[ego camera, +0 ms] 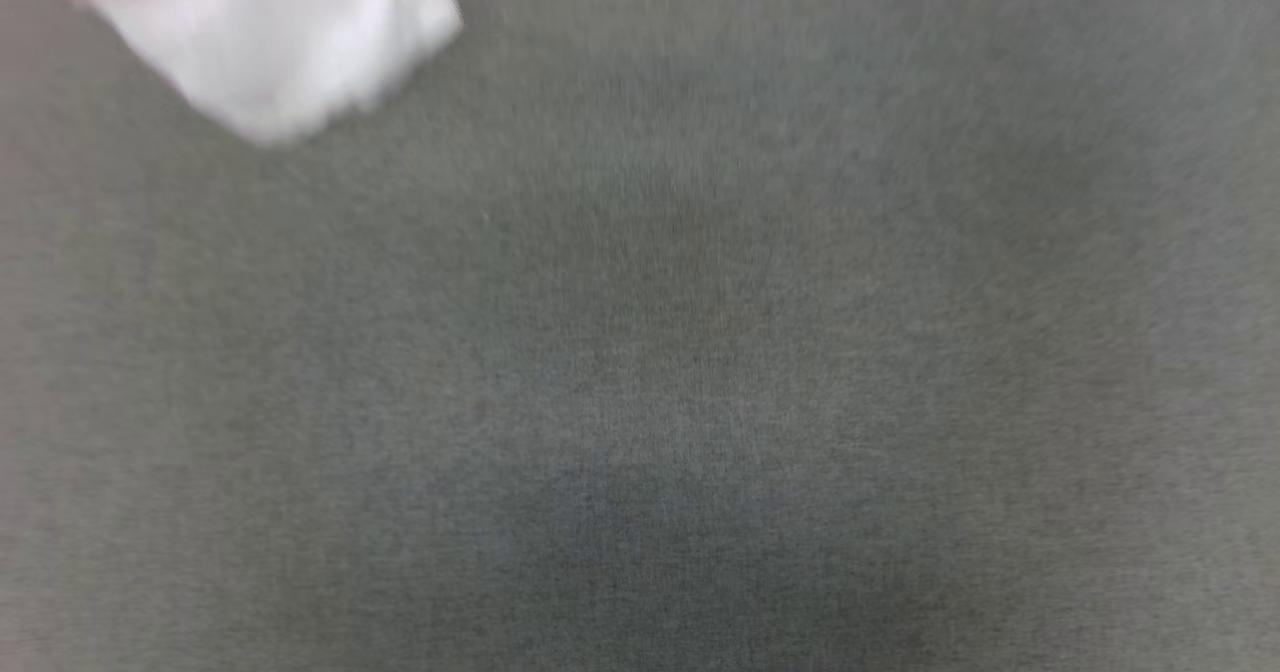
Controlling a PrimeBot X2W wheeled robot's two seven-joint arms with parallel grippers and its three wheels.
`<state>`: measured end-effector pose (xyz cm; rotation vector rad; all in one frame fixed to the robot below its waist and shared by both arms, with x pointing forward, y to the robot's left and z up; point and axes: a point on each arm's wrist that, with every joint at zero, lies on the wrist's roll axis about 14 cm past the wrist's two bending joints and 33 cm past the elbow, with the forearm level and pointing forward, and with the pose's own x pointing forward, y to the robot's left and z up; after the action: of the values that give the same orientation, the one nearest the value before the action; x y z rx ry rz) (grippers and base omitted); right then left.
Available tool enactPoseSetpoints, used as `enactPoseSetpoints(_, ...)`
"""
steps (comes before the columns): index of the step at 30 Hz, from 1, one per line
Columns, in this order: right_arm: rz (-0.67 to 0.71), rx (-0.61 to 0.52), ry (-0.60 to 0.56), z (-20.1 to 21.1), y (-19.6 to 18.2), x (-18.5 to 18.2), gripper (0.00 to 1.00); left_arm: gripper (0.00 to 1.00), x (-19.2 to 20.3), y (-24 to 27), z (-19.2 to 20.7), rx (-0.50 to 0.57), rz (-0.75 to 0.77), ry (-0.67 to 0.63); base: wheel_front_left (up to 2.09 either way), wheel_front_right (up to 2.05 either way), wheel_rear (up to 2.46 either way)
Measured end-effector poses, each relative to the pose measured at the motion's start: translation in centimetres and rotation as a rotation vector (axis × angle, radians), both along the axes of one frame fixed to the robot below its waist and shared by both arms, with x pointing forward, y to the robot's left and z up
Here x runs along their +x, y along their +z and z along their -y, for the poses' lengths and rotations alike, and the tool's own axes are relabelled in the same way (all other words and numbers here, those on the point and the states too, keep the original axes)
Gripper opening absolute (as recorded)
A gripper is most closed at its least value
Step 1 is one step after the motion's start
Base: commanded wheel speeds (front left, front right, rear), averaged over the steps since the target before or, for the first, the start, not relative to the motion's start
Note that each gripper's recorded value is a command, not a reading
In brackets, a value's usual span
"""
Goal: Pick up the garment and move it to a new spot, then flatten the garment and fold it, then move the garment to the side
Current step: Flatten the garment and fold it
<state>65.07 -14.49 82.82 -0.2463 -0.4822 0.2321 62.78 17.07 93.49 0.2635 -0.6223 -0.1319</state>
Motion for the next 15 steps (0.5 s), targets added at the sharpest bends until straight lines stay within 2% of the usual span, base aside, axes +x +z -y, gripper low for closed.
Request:
enactPoseSetpoints(5,0.051,-0.032,-0.053,2.1,-1.9,4.0,0.00,0.00,2.9,-0.4,2.3,0.014,0.111,-0.068,0.00,0.00,0.00)
enactPoseSetpoints(9,0.085,-0.081,-0.059,2.1,-4.6,6.9,0.00,0.00,6.5,-4.3,3.8,0.010,0.102,-0.117,0.00,0.00,0.00)
enactPoseSetpoints(12,0.069,-0.097,-0.055,1.7,-8.8,9.2,0.00,0.00,9.6,-9.0,4.1,0.011,0.046,-0.131,0.00,0.00,0.00)
enactPoseSetpoints(15,-0.034,-0.102,-0.045,0.9,-16.3,11.6,0.00,0.00,12.0,-13.5,4.3,-0.003,0.004,-0.151,0.00,0.00,0.00)
